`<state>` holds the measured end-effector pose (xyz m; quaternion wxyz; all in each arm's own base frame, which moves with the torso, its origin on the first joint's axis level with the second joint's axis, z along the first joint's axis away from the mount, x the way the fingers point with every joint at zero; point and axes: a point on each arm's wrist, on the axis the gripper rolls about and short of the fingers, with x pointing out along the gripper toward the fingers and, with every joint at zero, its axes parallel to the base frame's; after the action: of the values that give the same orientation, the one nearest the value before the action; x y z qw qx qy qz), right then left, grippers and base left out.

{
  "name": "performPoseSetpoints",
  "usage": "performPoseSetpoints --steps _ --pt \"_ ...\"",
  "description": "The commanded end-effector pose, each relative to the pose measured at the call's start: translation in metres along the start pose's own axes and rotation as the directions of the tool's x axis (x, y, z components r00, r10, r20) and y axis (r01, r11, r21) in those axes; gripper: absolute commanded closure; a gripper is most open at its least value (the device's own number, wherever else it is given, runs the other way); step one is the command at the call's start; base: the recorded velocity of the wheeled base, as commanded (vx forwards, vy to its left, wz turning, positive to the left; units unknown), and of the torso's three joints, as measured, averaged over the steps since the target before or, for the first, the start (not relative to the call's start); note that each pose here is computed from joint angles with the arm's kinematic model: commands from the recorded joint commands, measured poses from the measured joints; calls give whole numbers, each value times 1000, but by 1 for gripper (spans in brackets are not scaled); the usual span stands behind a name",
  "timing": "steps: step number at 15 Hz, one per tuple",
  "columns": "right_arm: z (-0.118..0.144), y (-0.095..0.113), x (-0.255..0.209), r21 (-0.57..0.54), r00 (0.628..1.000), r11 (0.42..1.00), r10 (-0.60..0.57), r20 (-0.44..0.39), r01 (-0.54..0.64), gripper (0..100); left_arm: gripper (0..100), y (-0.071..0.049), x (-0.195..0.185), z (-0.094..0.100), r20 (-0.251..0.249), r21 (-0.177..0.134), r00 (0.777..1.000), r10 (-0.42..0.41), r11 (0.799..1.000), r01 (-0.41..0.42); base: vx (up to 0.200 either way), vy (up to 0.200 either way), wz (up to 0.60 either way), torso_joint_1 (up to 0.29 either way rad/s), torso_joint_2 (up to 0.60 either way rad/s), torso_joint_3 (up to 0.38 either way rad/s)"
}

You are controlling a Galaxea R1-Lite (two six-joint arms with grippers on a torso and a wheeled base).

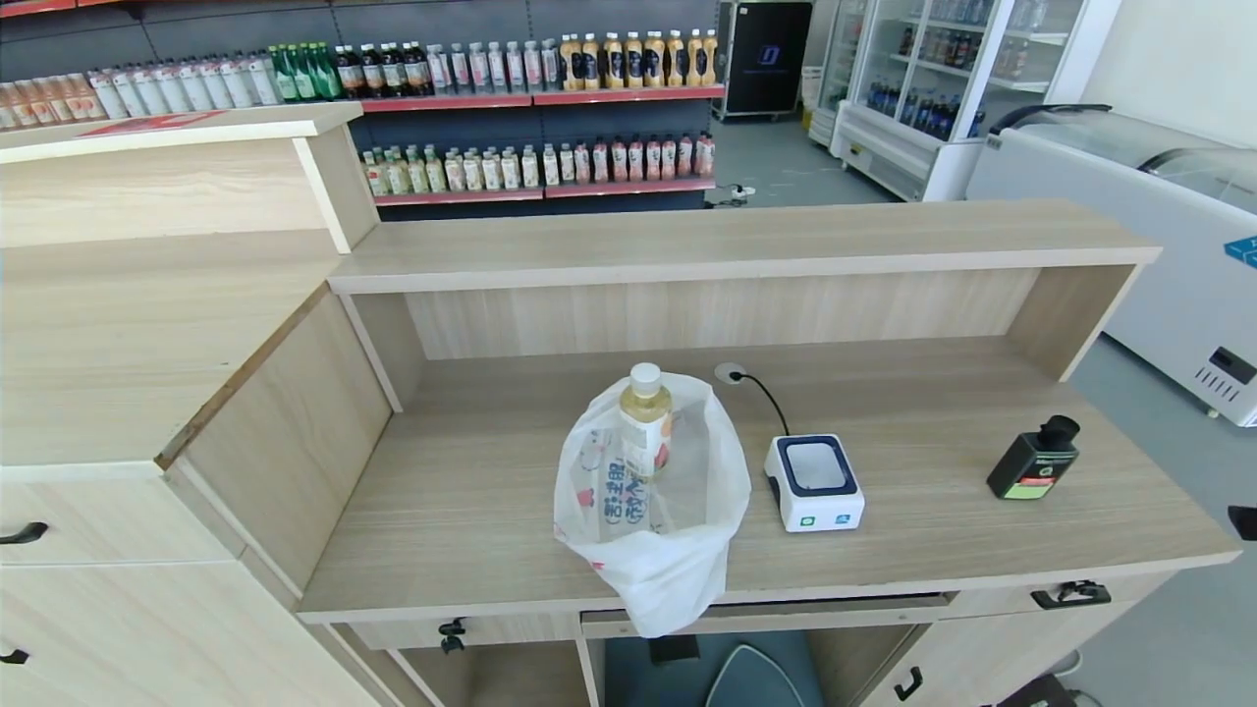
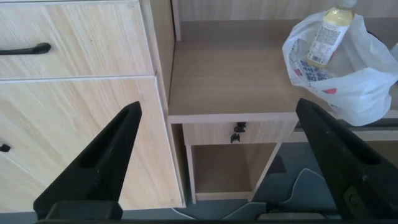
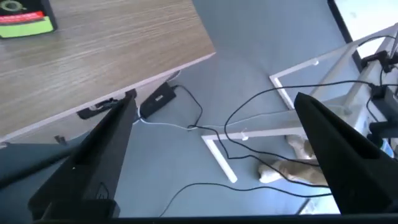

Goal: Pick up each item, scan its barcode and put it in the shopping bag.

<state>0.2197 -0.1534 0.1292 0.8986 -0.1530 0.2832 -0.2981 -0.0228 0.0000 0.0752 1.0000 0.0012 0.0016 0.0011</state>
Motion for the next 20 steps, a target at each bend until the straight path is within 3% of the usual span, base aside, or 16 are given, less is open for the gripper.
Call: performPoseSetpoints --steps 1,5,7,11,15,20 --pt "-11 -9 54 -65 996 998 -18 -86 12 0 0 0 0 0 0 -1 1000 1 1000 -1 0 0 0 0 0 0" --pt "1 -14 83 -140 999 990 -11 -42 5 0 0 0 0 0 0 1 1000 1 1000 -1 0 0 0 0 0 0" --pt "6 -10 98 -162 993 981 110 29 -104 0 0 0 0 0 0 1 1000 1 1000 -1 0 0 0 0 0 0" --pt "15 -10 121 -192 987 974 137 80 -119 0 0 0 0 0 0 1 1000 1 1000 -1 0 0 0 0 0 0" --pt "16 3 133 -214 939 937 311 148 -277 0 0 0 0 0 0 -1 1000 -1 1000 1 0 0 0 0 0 0" --pt "17 27 140 -240 905 903 397 155 -356 0 0 0 0 0 0 1 1000 1 1000 -1 0 0 0 0 0 0"
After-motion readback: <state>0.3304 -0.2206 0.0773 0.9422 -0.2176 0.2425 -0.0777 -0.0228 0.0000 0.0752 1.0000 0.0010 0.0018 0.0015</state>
